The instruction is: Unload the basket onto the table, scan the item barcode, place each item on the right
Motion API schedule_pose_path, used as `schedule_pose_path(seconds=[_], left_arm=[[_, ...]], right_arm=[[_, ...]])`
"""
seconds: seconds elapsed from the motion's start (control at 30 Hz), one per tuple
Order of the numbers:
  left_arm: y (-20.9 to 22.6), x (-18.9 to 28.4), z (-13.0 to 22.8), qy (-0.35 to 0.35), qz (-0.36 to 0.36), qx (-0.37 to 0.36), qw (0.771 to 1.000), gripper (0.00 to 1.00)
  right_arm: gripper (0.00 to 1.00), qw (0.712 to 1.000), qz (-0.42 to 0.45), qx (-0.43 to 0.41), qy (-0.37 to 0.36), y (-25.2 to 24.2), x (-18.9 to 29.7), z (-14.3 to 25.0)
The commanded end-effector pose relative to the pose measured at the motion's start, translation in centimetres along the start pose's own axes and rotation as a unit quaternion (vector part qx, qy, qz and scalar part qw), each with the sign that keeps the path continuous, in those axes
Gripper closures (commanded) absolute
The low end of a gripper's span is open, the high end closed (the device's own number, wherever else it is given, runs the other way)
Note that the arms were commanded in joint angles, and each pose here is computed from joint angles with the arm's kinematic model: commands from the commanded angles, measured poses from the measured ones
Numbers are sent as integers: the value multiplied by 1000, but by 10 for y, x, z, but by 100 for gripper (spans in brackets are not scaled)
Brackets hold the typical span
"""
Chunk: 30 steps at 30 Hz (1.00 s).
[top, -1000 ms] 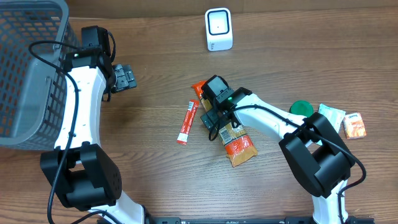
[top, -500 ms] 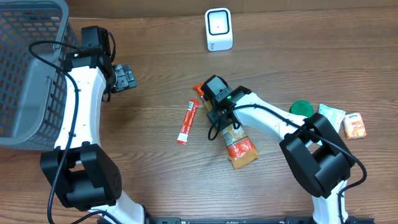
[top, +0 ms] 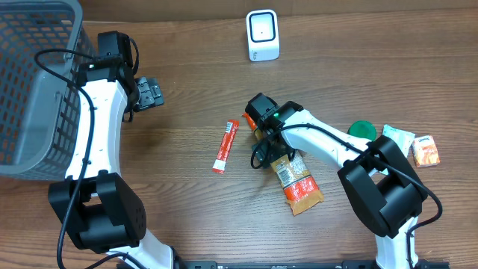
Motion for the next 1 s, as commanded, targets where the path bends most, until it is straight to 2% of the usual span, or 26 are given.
schedule_pose_path(seconds=[0.0, 0.07, 0.27, 0.43, 0.6, 0.9, 0.97], left_arm=[[-2, 8, -5, -13, 4, -6, 1000, 0], [-2, 8, -5, -13, 4, -6, 1000, 0], [-2, 8, -5, -13, 4, -6, 1000, 0], [-2, 8, -5, -13, 4, -6, 1000, 0], [-2, 8, -5, -13, 4, -6, 1000, 0], [-2, 8, -5, -13, 4, -6, 1000, 0], [-2, 8, -5, -13, 4, -6, 1000, 0]], right_arm=[[0, 999, -28, -2, 22, 7, -11, 7], [0, 999, -29, -2, 22, 7, -11, 8], [12, 1000, -18, -3, 6, 6, -12, 2], [15, 1000, -13, -6, -27, 6, -11, -9], [36, 1000, -13, -5, -20, 6, -12, -7], [58, 1000, -13, -6, -22, 6, -9, -9], [69, 1000, -14, -6, -26, 7, -3, -13]])
Point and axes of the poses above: each gripper's point midway between its finger pads, its own x axis back along the fingers, its own y axis along the line the jaws close on, z = x × y, the point moved 6 cm from there along x, back along the fingers, and after that the axes turned 11 degrees about -x, right-handed, at the moved point
